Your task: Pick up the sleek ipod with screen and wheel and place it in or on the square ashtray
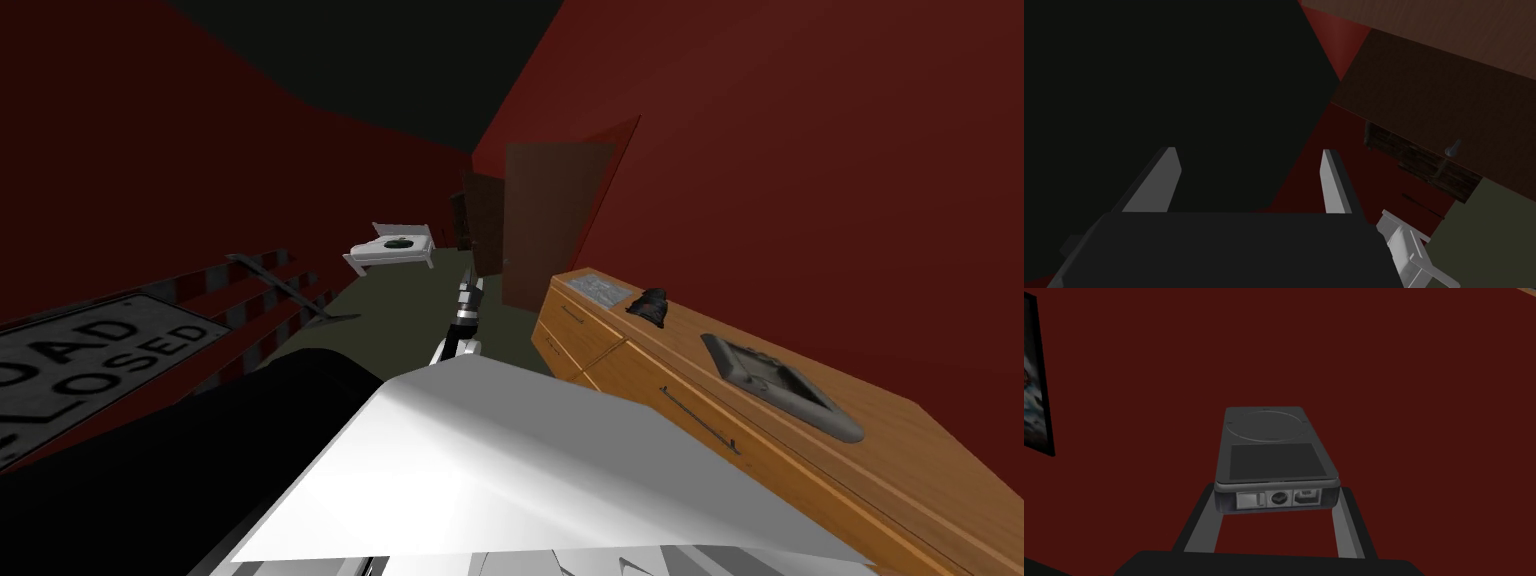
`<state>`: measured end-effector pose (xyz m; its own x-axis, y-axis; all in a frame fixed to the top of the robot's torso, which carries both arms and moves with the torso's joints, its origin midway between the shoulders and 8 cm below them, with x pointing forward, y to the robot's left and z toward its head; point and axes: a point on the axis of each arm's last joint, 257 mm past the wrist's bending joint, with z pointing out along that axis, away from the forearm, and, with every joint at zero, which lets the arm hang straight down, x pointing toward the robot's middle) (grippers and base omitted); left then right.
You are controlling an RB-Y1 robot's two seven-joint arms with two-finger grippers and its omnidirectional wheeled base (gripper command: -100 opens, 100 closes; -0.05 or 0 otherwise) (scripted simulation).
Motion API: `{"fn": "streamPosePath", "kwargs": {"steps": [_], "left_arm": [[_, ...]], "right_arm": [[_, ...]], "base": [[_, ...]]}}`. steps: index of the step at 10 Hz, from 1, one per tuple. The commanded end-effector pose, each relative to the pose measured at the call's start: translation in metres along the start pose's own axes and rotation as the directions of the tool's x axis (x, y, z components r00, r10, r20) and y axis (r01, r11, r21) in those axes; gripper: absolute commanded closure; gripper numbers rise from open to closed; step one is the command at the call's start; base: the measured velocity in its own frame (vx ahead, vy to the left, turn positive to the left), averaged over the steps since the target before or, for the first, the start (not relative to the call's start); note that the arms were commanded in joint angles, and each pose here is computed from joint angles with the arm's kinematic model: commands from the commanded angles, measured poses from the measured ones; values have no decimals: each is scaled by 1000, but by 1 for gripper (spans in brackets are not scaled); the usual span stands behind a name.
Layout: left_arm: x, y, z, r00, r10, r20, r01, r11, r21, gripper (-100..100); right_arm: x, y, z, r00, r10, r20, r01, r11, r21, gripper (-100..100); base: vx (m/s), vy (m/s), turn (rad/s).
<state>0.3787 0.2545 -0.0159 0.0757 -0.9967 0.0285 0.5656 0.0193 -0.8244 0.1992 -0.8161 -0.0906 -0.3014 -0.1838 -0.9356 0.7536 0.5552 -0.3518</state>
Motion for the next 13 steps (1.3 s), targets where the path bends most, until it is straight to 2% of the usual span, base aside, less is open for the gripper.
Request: {"fn": "streamPosePath", "kwargs": {"steps": [1,4,6,7,11,12,13], "left_arm": [[0,0,0,1000,0,0,0,1000,0,0],[0,0,0,1000,0,0,0,1000,0,0],[0,0,0,1000,0,0,0,1000,0,0],[0,0,0,1000,0,0,0,1000,0,0],[0,0,0,1000,0,0,0,1000,0,0],[0,0,0,1000,0,0,0,1000,0,0],[0,0,0,1000,0,0,0,1000,0,0]], "right_arm": [[-4,9,4,1000,25,11,-25,1000,-10,100],[-11,21,11,996,79,30,-78,997,-19,100],[-12,20,11,996,79,30,-78,997,-19,100],[-13,21,11,996,81,33,-80,997,-22,-100],[-13,21,11,996,80,33,-80,997,-23,-100],[-13,21,11,996,80,33,-80,997,-23,0],[-27,14,13,996,80,47,-79,997,-21,-100]], "base": [[98,-5,138],[102,-11,118],[73,-11,76],[11,-2,2],[1,0,0],[0,0,0],[-1,20,-48]]}}
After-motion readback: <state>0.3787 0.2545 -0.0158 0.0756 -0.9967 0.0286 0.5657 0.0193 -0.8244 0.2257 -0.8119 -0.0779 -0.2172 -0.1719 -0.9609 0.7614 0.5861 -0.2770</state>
